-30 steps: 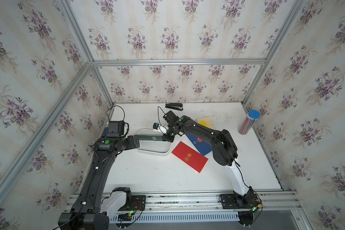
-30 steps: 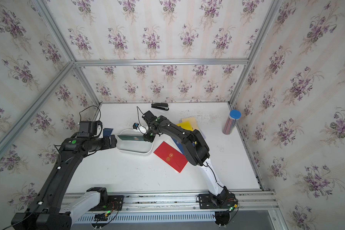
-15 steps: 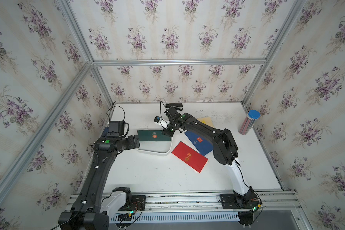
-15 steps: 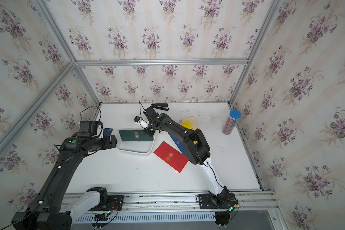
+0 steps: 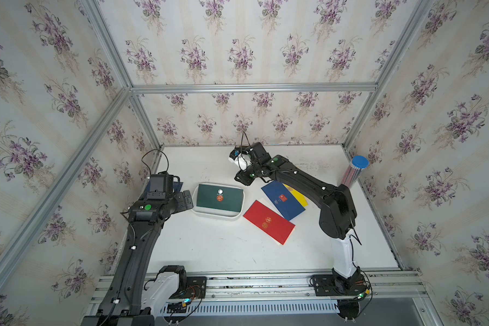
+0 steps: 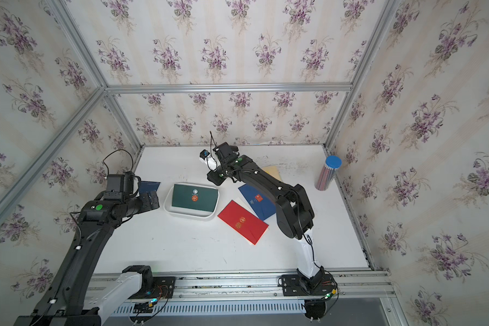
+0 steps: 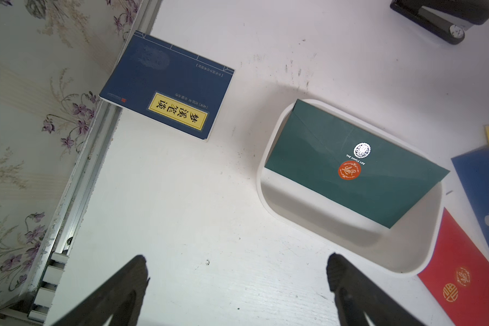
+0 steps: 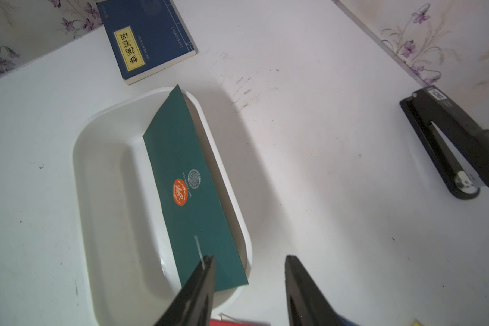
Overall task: Put the sealed envelopes into the storage box
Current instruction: Adjust the envelope in the storage box, then pick up the envelope from the center of the board.
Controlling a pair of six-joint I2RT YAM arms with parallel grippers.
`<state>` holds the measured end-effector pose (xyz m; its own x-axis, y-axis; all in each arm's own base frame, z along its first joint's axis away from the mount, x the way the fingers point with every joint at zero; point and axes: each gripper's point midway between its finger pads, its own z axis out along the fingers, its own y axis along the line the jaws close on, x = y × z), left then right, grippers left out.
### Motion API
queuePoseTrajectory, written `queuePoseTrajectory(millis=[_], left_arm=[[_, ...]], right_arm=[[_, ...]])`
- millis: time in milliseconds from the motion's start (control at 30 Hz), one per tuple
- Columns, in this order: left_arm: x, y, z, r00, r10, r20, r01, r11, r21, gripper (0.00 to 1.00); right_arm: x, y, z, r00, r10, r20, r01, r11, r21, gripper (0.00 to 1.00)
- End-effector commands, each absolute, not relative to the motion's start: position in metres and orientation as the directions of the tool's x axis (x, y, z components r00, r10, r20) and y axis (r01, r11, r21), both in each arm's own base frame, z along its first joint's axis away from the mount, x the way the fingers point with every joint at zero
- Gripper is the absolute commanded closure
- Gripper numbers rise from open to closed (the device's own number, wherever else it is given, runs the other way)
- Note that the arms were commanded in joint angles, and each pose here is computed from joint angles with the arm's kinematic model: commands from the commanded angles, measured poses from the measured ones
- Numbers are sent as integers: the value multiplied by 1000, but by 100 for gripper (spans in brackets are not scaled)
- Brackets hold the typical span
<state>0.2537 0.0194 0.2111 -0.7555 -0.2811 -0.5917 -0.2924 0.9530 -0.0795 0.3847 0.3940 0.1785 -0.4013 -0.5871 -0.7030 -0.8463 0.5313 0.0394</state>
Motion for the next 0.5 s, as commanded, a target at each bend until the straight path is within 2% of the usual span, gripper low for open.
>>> queuePoseTrajectory(millis=[0,100,200,333,467], left_arm=[[255,-12,219,-761,-261,-594,-159,963,-219,0],[241,-64,232,-802,-194,-565,71,908,-412,3],[220,-98,234,-836,-175,-521,154,835,-528,8],[189,-136,206,-884,-111,-454,174,822,-541,8],[165,-185,163,-931,-56,-360,166,815,-555,10]], right_arm=[[382,380,200,-458,-445,-770,-781,615,109,51],[365,345,197,-541,-325,-776,-700,685,201,49],[342,303,184,-631,-191,-752,-604,729,322,48],[306,246,145,-720,-69,-690,-481,766,425,42],[290,194,105,-784,14,-621,-336,831,443,40]])
